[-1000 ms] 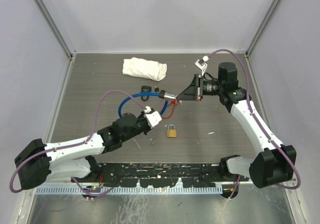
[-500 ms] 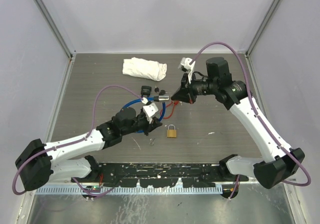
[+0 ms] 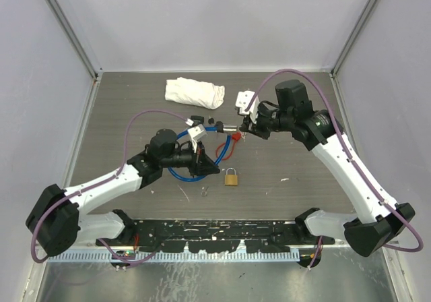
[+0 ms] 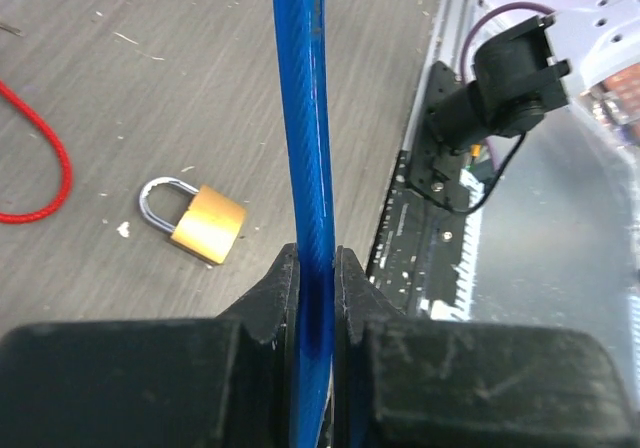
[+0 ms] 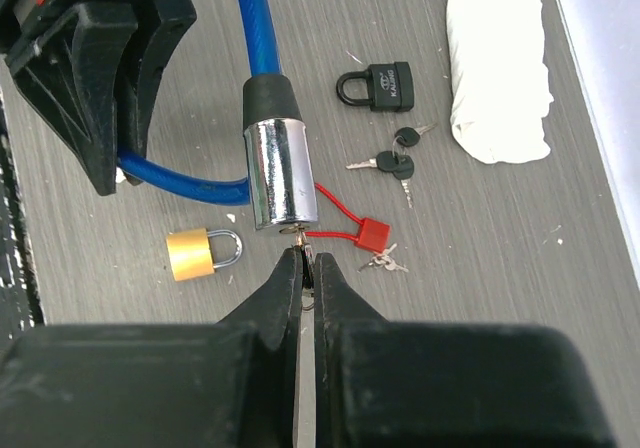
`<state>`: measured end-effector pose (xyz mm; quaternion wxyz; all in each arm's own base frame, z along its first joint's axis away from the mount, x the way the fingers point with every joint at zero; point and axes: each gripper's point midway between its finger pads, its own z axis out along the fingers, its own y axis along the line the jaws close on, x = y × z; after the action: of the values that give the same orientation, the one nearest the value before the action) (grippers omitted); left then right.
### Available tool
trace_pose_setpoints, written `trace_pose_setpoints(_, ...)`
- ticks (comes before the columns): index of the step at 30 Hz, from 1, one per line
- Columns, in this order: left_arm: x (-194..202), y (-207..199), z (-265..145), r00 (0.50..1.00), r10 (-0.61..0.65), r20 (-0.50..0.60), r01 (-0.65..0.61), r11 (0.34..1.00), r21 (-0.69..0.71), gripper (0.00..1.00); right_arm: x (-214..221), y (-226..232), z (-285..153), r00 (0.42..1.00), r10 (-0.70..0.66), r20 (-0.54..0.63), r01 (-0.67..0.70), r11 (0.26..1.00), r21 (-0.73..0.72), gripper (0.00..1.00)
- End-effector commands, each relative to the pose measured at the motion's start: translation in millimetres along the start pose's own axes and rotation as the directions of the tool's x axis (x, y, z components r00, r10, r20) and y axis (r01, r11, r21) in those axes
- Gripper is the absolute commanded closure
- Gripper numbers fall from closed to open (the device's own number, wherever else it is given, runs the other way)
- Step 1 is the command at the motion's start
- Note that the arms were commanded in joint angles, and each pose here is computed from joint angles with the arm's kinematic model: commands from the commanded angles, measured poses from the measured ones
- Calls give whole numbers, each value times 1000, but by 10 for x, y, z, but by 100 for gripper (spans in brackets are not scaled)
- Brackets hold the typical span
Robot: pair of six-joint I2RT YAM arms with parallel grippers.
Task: Lock with the key
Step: Remove the key from the lock.
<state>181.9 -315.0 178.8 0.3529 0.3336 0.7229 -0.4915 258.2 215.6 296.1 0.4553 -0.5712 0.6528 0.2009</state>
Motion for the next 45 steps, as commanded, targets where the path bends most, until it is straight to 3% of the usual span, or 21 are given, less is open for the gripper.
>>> trace_pose_setpoints(1,-501,-300,-46,995,-46,91,31,987,160,100,-5,-158,-217,988,-140,-57,145,986,87,99)
trace_pose_setpoints(9,-599,-226,-136,971,-227,70,209,957,201,100,-23,-222,-290,996,-83,-46,89,984,153,99)
trace_pose_setpoints(11,-604,-166,-156,956,-285,67,268,944,194,100,-70,-213,-301,1000,-13,-1,13,988,156,99)
trace_pose_setpoints(13,-581,-122,-159,945,-323,57,308,933,186,100,-127,-189,-291,984,162,70,-168,980,104,99)
trace_pose_setpoints(17,-443,111,-185,955,-293,48,293,956,15,100,-132,6,-186,855,513,73,-501,854,-140,99)
trace_pose_setpoints(21,-335,388,-310,971,-237,42,240,952,-191,100,-199,209,-155,726,686,38,-642,697,-318,99)
trace_pose_setpoints(22,-311,429,-328,972,-234,35,236,947,-219,100,-195,225,-166,723,690,37,-646,693,-320,99)
trace_pose_setpoints(24,-276,451,-332,969,-246,24,245,941,-233,100,-152,212,-182,780,624,45,-594,762,-256,99)
trace_pose_setpoints(28,-314,291,-246,948,-318,19,318,940,-122,100,-98,274,-207,971,224,85,-221,974,-44,99)
trace_pose_setpoints(30,-359,192,-199,938,-347,10,347,936,-53,100,8,246,-204,992,102,70,-104,994,19,99)
trace_pose_setpoints(33,-480,82,-183,938,-346,19,346,938,9,100,83,156,-172,987,157,33,-159,986,56,99)
trace_pose_setpoints(35,-520,108,-206,947,-320,39,321,947,-17,100,0,196,-138,949,310,59,-309,951,-22,99)
trace_pose_setpoints(36,-504,153,-230,951,-307,41,309,949,-56,100,-48,245,-112,903,423,69,-416,904,-102,99)
trace_pose_setpoints(39,-412,345,-309,964,-266,16,264,943,-205,100,-86,314,-77,693,720,27,-672,660,-335,99)
trace_pose_setpoints(41,-323,441,-358,970,-242,-15,229,933,-279,100,-84,229,-142,566,824,14,-740,515,-432,99)
trace_pose_setpoints(42,-297,472,-377,972,-236,-22,219,929,-298,100,-68,199,-151,529,848,-3,-757,470,-454,99)
trace_pose_setpoints(43,-270,501,-396,973,-231,-27,211,925,-316,100,-49,178,-142,521,853,-8,-764,462,-451,99)
trace_pose_setpoints(45,-219,523,-405,971,-234,-37,210,921,-327,100,-15,160,-100,600,800,20,-735,561,-380,99)
